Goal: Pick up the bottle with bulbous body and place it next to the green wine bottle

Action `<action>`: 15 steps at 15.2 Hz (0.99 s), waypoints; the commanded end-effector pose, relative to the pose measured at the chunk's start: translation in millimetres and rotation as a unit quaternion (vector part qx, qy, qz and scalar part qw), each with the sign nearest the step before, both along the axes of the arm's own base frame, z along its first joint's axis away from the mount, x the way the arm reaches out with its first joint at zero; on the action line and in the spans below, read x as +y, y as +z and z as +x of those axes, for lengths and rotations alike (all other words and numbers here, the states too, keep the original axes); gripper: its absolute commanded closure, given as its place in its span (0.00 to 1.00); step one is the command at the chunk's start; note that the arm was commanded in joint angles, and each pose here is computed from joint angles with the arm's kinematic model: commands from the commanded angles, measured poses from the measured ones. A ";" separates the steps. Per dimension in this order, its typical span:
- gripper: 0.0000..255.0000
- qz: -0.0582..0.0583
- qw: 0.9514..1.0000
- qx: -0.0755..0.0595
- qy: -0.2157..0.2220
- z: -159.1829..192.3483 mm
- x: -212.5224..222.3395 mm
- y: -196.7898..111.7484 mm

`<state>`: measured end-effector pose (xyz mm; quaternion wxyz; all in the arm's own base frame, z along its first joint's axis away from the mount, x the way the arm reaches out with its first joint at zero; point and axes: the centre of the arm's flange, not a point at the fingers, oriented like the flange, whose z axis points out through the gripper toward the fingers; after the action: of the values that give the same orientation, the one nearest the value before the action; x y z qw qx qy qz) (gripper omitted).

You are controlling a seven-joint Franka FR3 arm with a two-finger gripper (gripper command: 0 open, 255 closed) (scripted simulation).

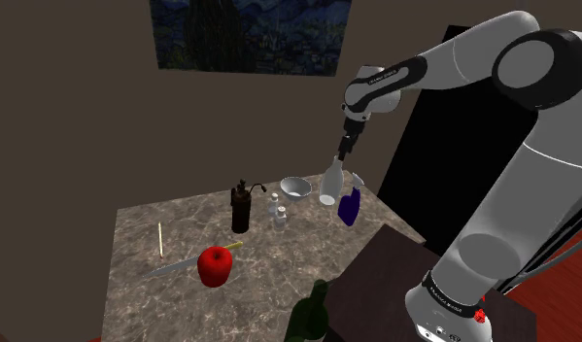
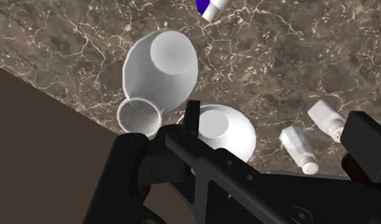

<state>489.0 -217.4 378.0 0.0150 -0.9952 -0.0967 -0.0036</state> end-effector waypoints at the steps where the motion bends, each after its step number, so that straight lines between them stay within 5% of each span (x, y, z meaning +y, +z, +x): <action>1: 0.00 -0.003 1.000 -0.001 0.001 13.6 -20.8 -12.7; 8: 0.00 -0.011 1.000 -0.002 0.002 58.4 -85.0 -57.6; 15: 0.00 -0.012 1.000 -0.002 0.002 59.7 -86.3 -90.3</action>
<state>548.0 -303.9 291.9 0.0034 -0.9951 -0.0990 -0.0041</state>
